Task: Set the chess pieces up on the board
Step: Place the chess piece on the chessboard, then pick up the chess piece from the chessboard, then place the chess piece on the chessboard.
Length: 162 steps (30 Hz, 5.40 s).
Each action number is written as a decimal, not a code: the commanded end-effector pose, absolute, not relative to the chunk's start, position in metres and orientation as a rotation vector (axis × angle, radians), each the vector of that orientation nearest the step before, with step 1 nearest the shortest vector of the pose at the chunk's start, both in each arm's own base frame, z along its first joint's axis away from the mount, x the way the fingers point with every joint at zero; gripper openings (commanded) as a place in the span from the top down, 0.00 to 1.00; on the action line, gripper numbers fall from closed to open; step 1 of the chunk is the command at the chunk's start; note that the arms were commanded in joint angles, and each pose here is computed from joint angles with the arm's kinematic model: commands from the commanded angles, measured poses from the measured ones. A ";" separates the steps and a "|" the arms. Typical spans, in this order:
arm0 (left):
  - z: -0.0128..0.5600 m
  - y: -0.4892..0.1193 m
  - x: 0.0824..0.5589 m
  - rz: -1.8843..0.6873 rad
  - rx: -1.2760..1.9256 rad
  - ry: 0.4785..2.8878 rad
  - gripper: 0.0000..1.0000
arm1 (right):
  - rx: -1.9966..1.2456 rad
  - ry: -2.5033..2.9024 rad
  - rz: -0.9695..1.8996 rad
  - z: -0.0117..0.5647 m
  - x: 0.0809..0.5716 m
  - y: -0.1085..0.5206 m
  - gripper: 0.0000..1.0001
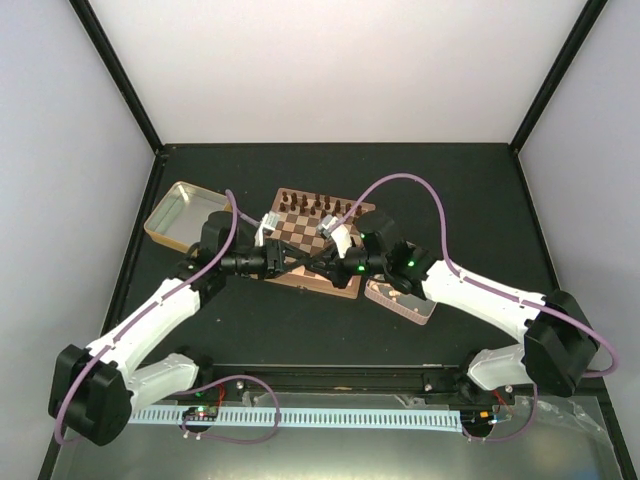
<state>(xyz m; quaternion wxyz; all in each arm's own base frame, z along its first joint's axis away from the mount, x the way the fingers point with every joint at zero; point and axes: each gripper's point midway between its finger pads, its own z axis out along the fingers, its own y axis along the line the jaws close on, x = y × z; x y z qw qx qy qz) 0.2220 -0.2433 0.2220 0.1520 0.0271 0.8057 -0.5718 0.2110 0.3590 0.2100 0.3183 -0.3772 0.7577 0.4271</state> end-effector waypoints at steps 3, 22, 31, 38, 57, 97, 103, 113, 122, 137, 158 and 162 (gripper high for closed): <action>0.237 -0.254 0.216 -1.770 0.074 2.291 0.79 | -1.023 1.908 1.114 0.225 0.212 0.369 0.97; 0.274 -0.255 0.223 -1.867 0.002 2.150 0.92 | -0.685 1.790 1.321 0.289 0.201 0.345 0.62; 0.336 -0.250 0.228 -2.045 -0.139 1.950 0.93 | -0.138 1.786 1.547 0.321 0.223 0.321 0.53; 0.345 -0.247 0.228 -2.094 -0.194 1.907 0.93 | -0.143 1.802 1.672 0.327 0.214 0.332 0.54; 0.335 -0.244 0.227 -2.102 -0.245 1.912 0.93 | -0.138 1.783 1.728 0.342 0.221 0.345 0.90; 0.215 -0.127 0.237 -0.730 -0.039 2.211 0.29 | -0.481 2.914 0.034 0.077 0.252 0.270 0.97; 0.212 -0.126 0.236 -0.714 -0.028 2.223 0.29 | -0.512 2.907 -0.023 0.073 0.263 0.275 0.91; 0.215 -0.122 0.238 -0.703 -0.062 2.210 0.30 | -0.509 2.892 -0.008 0.068 0.271 0.281 0.74; 0.214 -0.124 0.238 -0.715 -0.057 2.219 0.30 | -0.485 2.895 0.005 0.058 0.270 0.281 0.75; 0.221 -0.122 0.238 -0.705 -0.061 2.210 0.30 | -0.464 2.868 0.035 0.059 0.280 0.292 0.96; 0.246 -0.085 0.233 -0.543 -0.198 2.101 0.30 | -0.508 2.698 0.345 0.094 0.336 0.423 0.95; 0.246 -0.084 0.232 -0.537 -0.202 2.100 0.30 | -0.513 2.705 0.360 0.089 0.337 0.434 0.95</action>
